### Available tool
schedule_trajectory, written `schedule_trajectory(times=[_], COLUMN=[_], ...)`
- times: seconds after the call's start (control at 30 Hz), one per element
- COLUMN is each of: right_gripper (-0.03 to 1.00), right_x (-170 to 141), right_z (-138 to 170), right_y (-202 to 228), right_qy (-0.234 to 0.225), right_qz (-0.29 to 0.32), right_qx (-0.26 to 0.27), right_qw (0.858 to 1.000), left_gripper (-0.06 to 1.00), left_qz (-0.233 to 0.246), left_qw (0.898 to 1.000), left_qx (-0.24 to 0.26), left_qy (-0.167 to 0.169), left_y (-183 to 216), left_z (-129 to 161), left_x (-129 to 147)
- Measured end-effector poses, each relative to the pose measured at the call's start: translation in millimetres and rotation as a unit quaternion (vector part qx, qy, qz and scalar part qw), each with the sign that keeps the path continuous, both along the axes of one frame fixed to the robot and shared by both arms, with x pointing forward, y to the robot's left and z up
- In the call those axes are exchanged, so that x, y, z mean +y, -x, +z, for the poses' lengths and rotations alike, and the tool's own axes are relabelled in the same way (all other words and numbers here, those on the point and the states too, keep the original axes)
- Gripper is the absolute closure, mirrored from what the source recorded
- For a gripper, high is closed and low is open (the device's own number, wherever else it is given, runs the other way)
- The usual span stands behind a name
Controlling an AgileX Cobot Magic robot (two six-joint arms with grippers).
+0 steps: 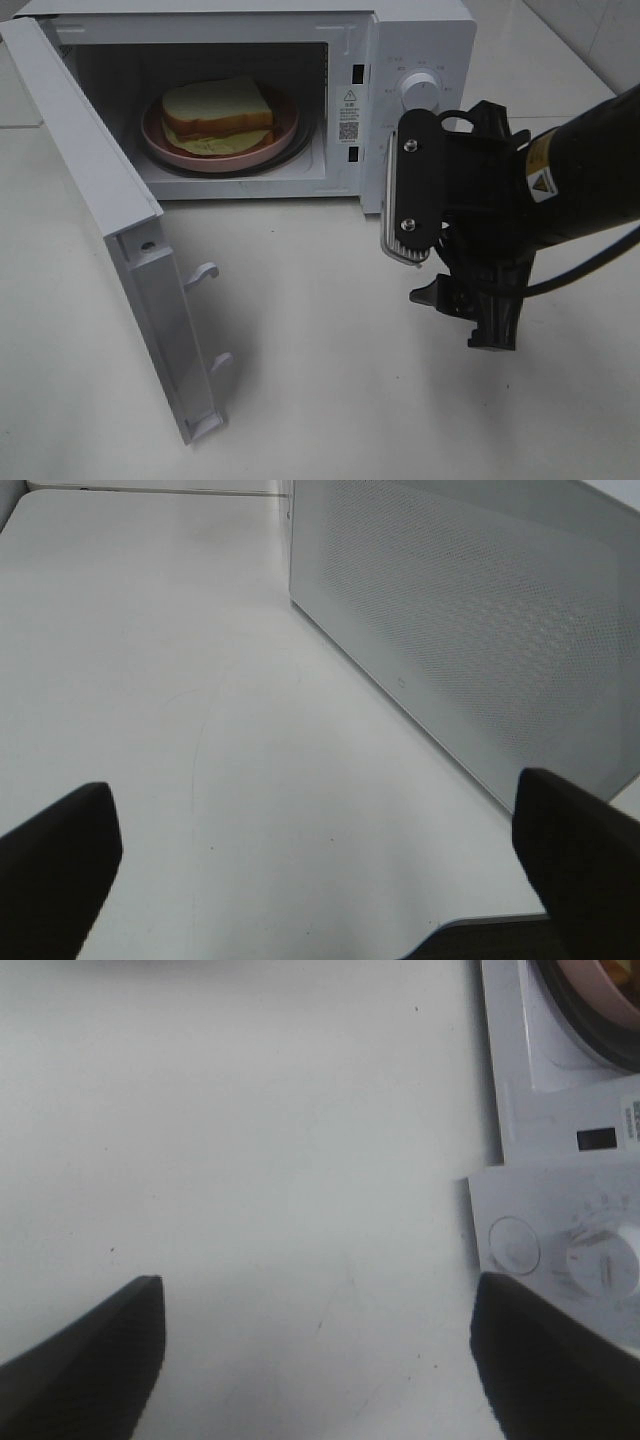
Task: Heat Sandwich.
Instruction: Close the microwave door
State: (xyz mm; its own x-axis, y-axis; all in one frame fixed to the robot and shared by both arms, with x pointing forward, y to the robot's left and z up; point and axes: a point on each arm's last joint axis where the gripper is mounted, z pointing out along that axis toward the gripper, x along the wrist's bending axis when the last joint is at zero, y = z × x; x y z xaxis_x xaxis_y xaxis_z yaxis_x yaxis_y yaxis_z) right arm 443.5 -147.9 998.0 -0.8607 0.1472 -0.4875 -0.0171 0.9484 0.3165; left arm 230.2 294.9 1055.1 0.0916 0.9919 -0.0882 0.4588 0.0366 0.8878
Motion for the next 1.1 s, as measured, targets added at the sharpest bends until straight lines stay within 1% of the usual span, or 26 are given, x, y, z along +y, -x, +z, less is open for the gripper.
schedule_trajectory(times=[0.1, 0.2, 0.23, 0.27, 0.3, 0.37, 0.4, 0.5, 0.53, 0.57, 0.6, 0.67, 0.7, 0.8, 0.87, 0.9, 0.93, 1.03, 1.1], right_gripper=[0.2, 0.2, 0.2, 0.2, 0.2, 0.2, 0.2, 0.2, 0.2, 0.2, 0.2, 0.2, 0.2, 0.2, 0.2, 0.2, 0.2, 0.2, 0.2], right_x=[-5, -13, -13, -15, -19, -23, -23, -32, -32, -34, -39, -44, -44, -56, -59, -66, -69, -75, -85], right_z=[3, 8, 8, 10, 13, 15, 15, 23, 23, 25, 29, 33, 33, 43, 45, 49, 51, 55, 61], right_y=[5, 14, 14, 16, 20, 24, 24, 33, 33, 36, 40, 46, 46, 59, 62, 70, 74, 81, 92], right_qy=[-0.007, -0.025, -0.025, -0.029, -0.036, -0.042, -0.042, -0.057, -0.057, -0.062, -0.071, -0.075, -0.075, -0.084, -0.084, -0.084, -0.082, -0.08, -0.079], right_qz=[-0.018, -0.066, -0.066, -0.081, -0.111, -0.139, -0.139, -0.195, -0.195, -0.21, -0.235, -0.259, -0.259, -0.299, -0.305, -0.32, -0.325, -0.331, -0.339], right_qx=[0.007, 0.026, 0.026, 0.033, 0.046, 0.059, 0.059, 0.078, 0.078, 0.083, 0.089, 0.097, 0.097, 0.106, 0.108, 0.111, 0.113, 0.114, 0.114], right_qw=[1.0, 0.997, 0.997, 0.996, 0.992, 0.988, 0.988, 0.976, 0.976, 0.972, 0.965, 0.958, 0.958, 0.945, 0.942, 0.937, 0.936, 0.934, 0.931], left_gripper=[-0.05, -0.05, -0.05, -0.05, -0.05, -0.05, -0.05, -0.05, -0.05, -0.05, -0.05, -0.05, -0.05, -0.05, -0.05, -0.05, -0.05, -0.05, -0.05], left_qz=[0.0, 0.0, 0.0, 0.0, 0.0, 0.0, 0.0, 0.0, 0.0, 0.0, 0.0, 0.0, 0.0, 0.0, 0.0, 0.0, 0.0, 0.0, 0.0], left_qw=[1.0, 1.0, 1.0, 1.0, 1.0, 1.0, 1.0, 1.0, 1.0, 1.0, 1.0, 1.0, 1.0, 1.0, 1.0, 1.0, 1.0, 1.0, 1.0], left_qx=[0.0, 0.0, 0.0, 0.0, 0.0, 0.0, 0.0, 0.0, 0.0, 0.0, 0.0, 0.0, 0.0, 0.0, 0.0, 0.0, 0.0, 0.0, 0.0], left_qy=[0.0, 0.0, 0.0, 0.0, 0.0, 0.0, 0.0, 0.0, 0.0, 0.0, 0.0, 0.0, 0.0, 0.0, 0.0, 0.0, 0.0, 0.0, 0.0], left_y=[0, 0, 0, 0, 0, 0, 0, 0, 0, 0, 0, 0, 0, 0, 0, 0, 0, 0, 0], left_z=[0, 0, 0, 0, 0, 0, 0, 0, 0, 0, 0, 0, 0, 0, 0, 0, 0, 0, 0], left_x=[0, 0, 0, 0, 0, 0, 0, 0, 0, 0, 0, 0, 0, 0, 0, 0, 0, 0, 0])
